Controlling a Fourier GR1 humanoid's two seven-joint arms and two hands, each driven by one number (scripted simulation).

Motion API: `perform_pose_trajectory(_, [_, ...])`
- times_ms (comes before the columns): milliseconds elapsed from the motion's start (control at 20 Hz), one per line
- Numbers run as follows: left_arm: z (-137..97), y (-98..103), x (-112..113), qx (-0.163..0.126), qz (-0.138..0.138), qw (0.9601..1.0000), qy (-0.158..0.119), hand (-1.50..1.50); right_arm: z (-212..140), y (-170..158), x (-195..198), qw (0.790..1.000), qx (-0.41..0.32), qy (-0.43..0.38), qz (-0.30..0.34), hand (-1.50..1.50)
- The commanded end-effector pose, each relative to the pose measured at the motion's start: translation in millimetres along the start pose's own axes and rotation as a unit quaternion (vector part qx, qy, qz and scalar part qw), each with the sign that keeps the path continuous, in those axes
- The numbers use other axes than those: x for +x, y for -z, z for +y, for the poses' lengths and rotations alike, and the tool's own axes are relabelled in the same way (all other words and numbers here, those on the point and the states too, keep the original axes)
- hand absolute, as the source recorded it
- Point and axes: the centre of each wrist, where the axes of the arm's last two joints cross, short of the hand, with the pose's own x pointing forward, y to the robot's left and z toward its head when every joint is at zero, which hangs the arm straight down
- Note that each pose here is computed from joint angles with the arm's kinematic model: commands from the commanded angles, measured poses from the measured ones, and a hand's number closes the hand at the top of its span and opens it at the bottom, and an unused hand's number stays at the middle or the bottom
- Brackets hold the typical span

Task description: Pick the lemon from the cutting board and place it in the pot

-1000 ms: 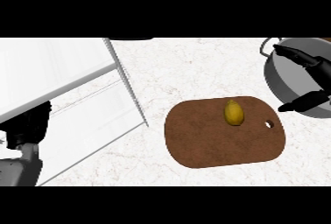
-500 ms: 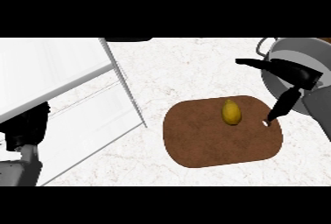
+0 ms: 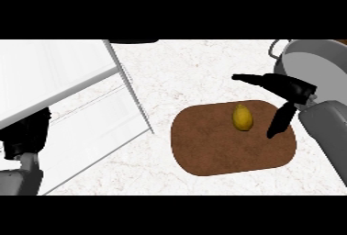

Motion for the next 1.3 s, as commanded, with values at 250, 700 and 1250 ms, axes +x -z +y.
perform_pose_trajectory(250, [-22.3,15.9,30.4,-0.029,-0.035,0.9989,-0.011,0.00,31.0,14.2,12.7,0.997,0.012,-0.037,0.061,-1.50])
perform_pose_trajectory(700, [-18.0,-7.3,22.1,-0.044,-0.040,0.9979,-0.026,0.00,55.7,19.8,-13.2,0.998,0.006,-0.029,0.056,-1.50])
perform_pose_trajectory(1250, [-21.3,-8.0,21.0,-0.046,-0.035,0.9979,-0.029,0.00,50.0,33.5,-34.6,0.995,0.000,-0.035,0.097,-1.50])
